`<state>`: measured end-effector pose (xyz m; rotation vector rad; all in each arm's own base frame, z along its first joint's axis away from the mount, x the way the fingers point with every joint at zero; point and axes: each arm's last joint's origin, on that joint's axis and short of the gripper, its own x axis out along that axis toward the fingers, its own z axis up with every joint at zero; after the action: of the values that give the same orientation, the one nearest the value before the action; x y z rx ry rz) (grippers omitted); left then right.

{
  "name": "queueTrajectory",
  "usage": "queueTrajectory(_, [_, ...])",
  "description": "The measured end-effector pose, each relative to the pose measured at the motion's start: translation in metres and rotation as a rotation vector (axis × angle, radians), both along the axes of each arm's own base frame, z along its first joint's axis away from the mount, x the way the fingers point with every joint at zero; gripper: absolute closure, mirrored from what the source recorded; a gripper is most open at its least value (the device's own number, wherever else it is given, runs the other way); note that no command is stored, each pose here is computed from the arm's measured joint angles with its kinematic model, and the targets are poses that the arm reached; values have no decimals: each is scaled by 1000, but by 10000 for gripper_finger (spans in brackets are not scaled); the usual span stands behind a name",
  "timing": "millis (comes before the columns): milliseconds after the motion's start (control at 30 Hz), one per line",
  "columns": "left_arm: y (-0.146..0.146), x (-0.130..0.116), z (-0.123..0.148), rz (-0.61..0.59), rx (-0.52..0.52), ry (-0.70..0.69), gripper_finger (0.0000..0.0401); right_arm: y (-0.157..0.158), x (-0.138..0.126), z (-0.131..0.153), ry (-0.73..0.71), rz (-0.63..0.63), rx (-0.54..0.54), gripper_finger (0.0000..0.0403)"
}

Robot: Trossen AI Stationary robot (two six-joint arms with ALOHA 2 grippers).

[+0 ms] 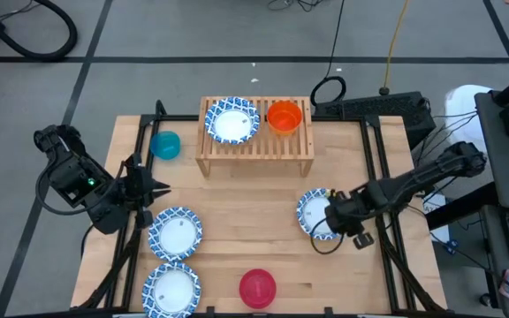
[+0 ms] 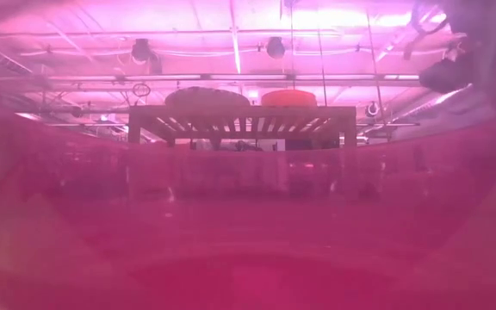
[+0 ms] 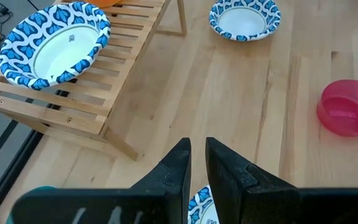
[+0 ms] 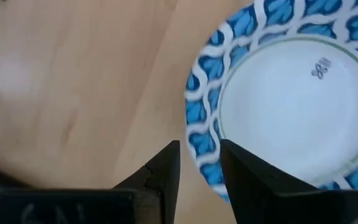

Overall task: Place and stack bowls onto a shelf
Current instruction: Stack the top right white patterned bowl on top of the white patterned bowl on the shelf

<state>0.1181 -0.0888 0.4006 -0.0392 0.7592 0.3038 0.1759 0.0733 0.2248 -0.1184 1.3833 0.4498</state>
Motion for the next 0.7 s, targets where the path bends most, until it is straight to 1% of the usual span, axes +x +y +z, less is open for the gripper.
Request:
queueTrajectory(133, [0,0,0,0,0,0,345,9,0,-11,-43,-14,11,296])
queueTrajectory(300, [0,0,0,0,0,0,345,13,-6,-23,-66,3,-70,296])
queueTrajectory(467, [0,0,0,2,-2,-1,345,15,-7,-28,-62,-23,-57,296])
queueTrajectory(700, [0,0,0,3,-3,-1,345,15,-13,-43,-43,-17,-34,296])
